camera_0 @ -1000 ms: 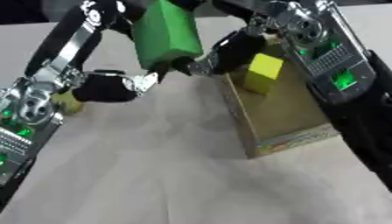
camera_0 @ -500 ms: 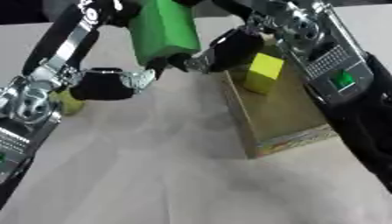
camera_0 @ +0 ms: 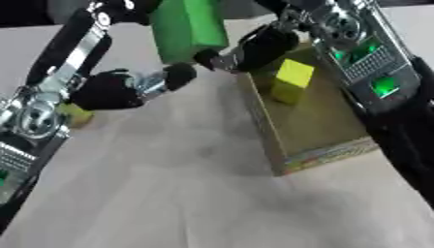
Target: Pick up the objects with one hand, pass them to the other hand, and then place them into the box on the other side of the table.
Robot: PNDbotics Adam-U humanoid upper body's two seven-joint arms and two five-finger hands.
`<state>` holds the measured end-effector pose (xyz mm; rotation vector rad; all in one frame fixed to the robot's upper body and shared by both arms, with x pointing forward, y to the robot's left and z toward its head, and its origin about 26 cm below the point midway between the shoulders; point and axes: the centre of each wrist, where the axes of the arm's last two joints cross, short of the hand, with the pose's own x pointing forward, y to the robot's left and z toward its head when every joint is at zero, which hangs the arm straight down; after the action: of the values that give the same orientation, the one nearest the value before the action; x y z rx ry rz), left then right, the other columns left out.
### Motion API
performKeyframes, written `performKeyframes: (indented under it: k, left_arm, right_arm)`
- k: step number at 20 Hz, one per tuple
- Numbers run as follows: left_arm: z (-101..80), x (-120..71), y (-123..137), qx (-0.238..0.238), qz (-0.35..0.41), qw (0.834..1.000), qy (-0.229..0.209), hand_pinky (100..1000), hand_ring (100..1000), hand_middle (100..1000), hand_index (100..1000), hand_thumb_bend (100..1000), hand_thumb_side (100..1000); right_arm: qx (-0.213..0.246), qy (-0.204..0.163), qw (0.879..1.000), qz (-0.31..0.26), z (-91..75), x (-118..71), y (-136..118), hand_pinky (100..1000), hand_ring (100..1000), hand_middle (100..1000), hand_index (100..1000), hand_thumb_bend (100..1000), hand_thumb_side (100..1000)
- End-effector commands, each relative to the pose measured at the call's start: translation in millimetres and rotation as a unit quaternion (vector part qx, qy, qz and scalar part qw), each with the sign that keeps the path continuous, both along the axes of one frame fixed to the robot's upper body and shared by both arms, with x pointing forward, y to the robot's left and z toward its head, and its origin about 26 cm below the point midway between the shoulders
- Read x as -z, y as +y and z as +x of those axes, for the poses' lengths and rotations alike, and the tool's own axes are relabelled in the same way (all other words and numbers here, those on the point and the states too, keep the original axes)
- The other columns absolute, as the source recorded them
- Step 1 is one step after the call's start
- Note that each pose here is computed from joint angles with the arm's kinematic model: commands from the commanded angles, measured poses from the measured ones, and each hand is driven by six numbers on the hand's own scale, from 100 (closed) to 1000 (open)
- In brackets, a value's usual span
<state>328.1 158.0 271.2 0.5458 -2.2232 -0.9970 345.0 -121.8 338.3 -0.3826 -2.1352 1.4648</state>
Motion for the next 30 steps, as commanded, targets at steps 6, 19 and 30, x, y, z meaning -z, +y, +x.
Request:
performKeyframes:
  k: [6, 19, 30]
  left_arm:
    - [-1.4, -6.5, 3.6, -0.030, 0.000, 0.999, -0.021, 941, 805, 768, 901, 954, 977]
    - [3.3, 10.7, 23.1, -0.065, 0.012, 0.998, 0.015, 918, 786, 748, 875, 666, 835]
    - [6.6, 27.8, 55.6, -0.119, 0.029, 0.992, 0.035, 912, 786, 747, 876, 654, 838]
  right_arm:
    - [0.006, -0.008, 1.000, 0.006, -3.8, -9.9, -7.9, 871, 713, 622, 570, 205, 114]
    - [0.039, 0.012, 0.998, 0.055, -4.5, -13.4, -35.3, 876, 704, 624, 579, 188, 120]
    - [0.106, 0.023, 0.988, 0.111, -3.5, -8.8, -80.3, 884, 700, 623, 583, 173, 134]
